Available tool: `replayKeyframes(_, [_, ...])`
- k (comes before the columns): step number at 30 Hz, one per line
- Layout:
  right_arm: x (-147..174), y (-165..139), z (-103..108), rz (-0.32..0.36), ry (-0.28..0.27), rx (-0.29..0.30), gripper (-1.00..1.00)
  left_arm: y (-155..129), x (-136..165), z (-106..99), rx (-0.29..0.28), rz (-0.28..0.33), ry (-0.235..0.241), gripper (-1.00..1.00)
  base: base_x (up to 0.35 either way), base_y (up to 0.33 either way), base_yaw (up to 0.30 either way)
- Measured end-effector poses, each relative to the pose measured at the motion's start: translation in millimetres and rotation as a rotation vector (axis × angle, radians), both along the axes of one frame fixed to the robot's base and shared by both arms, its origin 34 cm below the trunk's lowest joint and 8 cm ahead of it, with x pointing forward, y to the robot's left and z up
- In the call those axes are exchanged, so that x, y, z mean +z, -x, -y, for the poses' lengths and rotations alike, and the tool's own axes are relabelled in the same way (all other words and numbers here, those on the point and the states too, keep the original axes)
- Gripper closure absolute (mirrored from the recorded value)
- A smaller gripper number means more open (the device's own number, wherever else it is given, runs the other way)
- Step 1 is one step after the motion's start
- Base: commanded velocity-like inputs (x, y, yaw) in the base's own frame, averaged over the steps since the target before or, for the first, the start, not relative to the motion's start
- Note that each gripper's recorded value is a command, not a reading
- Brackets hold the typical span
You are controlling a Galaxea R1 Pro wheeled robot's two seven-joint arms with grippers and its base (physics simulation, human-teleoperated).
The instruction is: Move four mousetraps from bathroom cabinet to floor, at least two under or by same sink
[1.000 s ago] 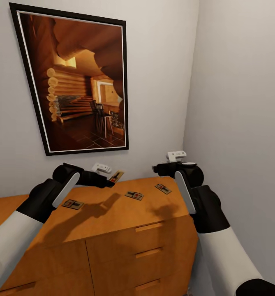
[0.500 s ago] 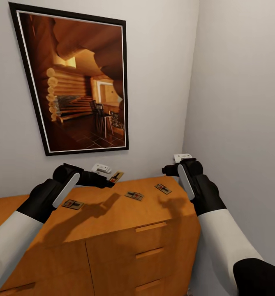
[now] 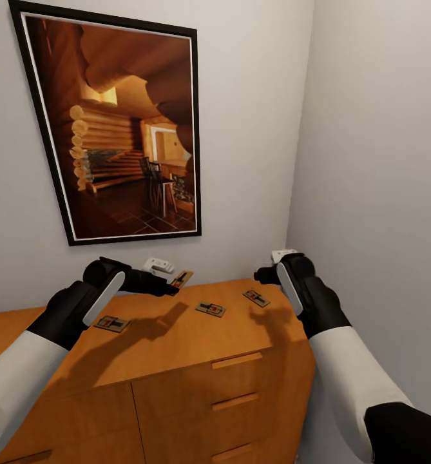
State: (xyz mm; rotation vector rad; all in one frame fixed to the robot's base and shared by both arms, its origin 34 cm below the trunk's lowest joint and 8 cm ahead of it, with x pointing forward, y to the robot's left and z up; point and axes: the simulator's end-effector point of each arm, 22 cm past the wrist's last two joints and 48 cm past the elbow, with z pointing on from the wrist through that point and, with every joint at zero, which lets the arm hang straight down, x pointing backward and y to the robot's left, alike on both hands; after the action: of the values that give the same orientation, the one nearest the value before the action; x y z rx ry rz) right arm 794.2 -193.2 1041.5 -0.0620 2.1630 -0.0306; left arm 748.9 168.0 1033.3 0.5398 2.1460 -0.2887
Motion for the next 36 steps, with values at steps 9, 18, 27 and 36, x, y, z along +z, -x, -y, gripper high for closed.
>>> replayKeyframes(9, [-38,2,1,-0.096,-0.002,-0.001,-1.0,-1,-5,-2,0.005,-0.014,0.001,1.0,0.001,0.0,0.0])
replayKeyframes(18, [-68,1,3,-0.204,-0.004,0.0,-1.0,-1,-6,-2,0.006,-0.015,0.001,1.0,0.0,0.0,0.0])
replayKeyframes(27, [-60,-2,0,-0.197,-0.012,0.01,-1.0,-1,-6,-2,0.008,-0.017,0.001,1.0,0.111,0.0,0.0])
replayKeyframes(36, [-59,-3,0,-0.196,-0.013,0.01,-1.0,-1,-7,-2,0.008,-0.018,0.001,1.0,0.065,0.0,0.0])
